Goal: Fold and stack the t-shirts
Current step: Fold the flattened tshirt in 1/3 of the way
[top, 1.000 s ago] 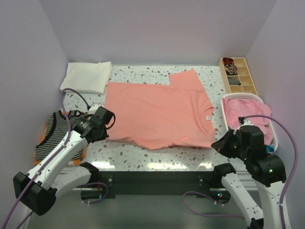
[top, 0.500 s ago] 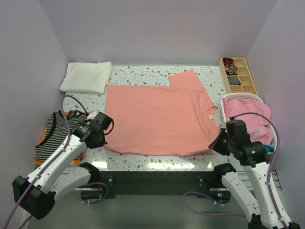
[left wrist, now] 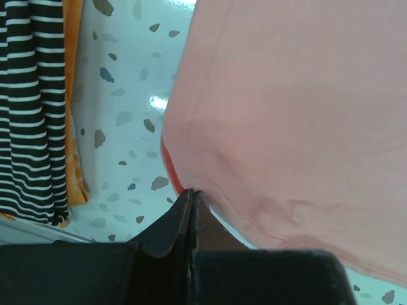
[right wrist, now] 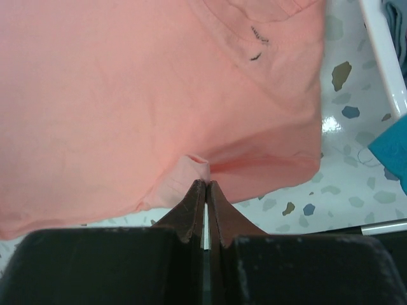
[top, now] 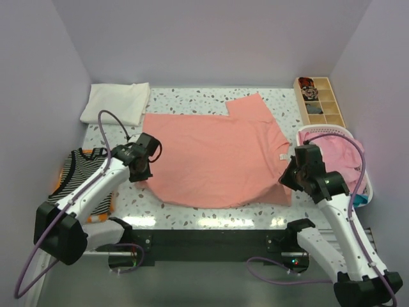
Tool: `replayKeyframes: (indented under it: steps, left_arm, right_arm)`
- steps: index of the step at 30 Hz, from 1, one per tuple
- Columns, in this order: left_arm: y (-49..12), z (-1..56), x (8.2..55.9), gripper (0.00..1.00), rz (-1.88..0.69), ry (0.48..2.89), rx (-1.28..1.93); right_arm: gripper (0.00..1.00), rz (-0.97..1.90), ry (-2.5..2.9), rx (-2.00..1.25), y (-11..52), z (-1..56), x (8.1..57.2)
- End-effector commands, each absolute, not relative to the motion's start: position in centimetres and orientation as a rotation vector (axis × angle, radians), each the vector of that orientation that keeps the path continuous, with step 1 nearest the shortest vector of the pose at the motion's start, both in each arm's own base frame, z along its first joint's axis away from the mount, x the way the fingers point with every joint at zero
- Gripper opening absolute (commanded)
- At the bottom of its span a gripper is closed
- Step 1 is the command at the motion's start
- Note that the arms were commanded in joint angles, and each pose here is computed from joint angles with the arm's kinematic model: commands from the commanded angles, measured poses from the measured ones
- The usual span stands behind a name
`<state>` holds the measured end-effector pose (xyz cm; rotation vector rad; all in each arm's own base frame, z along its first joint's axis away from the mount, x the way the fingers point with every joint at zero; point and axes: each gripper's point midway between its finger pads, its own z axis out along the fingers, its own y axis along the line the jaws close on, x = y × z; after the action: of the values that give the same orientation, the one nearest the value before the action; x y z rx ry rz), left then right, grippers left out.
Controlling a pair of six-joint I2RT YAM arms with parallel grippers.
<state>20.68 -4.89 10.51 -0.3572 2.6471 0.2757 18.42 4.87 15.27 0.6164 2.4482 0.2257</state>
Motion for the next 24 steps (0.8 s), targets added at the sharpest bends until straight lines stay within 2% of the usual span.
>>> replayKeyframes:
  steps: [1,12,24]
  left_arm:
    - [-5.6,10.4,24.7,0.00,0.222,2.604,-0.305]
    - [-2.5,8.6,28.4,0.00,0.343,2.642,-0.318]
    - [-0.6,7.0,27.4,0.00,0.401,2.684,-0.352]
  right_arm:
    - [0.00,0.178,2.374,0.602,4.4,15.4,21.7]
    - [0.00,-0.005,2.399,0.609,3.0,13.7,25.3]
    - [0.00,-0.133,2.354,0.619,1.5,14.2,29.0]
